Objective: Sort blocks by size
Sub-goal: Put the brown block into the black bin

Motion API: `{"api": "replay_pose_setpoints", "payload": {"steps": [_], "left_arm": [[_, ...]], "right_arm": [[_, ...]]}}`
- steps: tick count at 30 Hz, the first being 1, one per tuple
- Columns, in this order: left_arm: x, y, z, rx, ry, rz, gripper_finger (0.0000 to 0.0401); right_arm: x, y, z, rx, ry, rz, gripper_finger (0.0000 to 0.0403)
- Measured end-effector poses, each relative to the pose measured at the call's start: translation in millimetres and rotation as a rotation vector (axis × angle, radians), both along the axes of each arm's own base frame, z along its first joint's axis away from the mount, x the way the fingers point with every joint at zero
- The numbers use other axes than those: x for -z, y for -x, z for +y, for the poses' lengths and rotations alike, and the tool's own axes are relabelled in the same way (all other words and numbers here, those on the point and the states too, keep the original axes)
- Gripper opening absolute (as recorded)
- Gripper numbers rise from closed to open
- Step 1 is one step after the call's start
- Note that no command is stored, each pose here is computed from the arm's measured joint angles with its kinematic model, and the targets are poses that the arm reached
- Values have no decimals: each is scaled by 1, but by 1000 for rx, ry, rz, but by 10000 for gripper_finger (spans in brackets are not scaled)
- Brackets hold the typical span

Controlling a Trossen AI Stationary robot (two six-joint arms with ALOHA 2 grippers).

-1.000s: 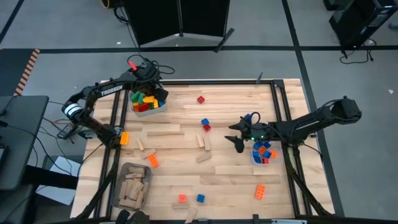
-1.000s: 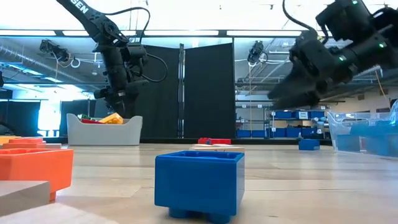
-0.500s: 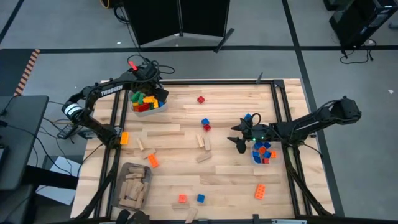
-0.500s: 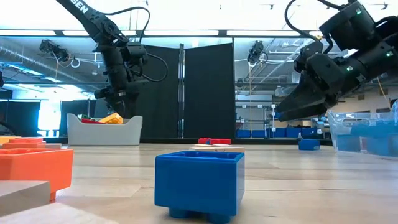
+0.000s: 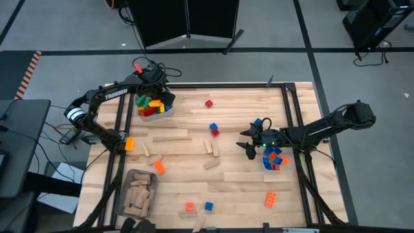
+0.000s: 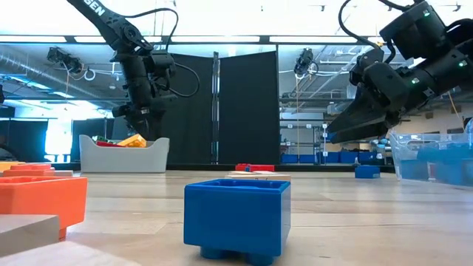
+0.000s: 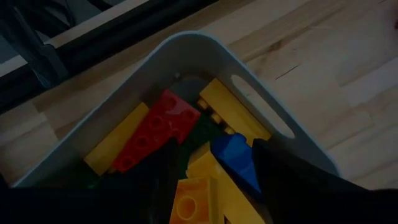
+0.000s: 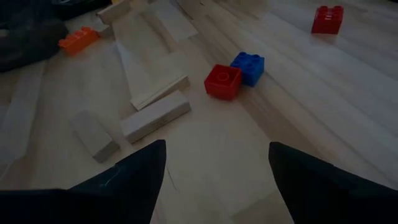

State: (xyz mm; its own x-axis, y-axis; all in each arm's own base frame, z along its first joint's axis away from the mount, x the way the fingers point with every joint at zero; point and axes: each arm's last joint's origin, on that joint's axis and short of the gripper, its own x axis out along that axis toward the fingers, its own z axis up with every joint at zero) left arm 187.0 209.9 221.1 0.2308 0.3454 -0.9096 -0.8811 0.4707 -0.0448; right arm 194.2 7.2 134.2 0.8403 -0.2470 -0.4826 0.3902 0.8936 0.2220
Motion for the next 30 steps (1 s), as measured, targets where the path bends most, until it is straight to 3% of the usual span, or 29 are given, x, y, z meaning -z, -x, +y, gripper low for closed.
{"api": "replay_pose_setpoints", "payload": {"steps": [30], "left_arm": [[0, 0, 0, 0, 3, 3, 209]], "right_arm": [[0, 0, 0, 0, 0, 0, 300]]}}
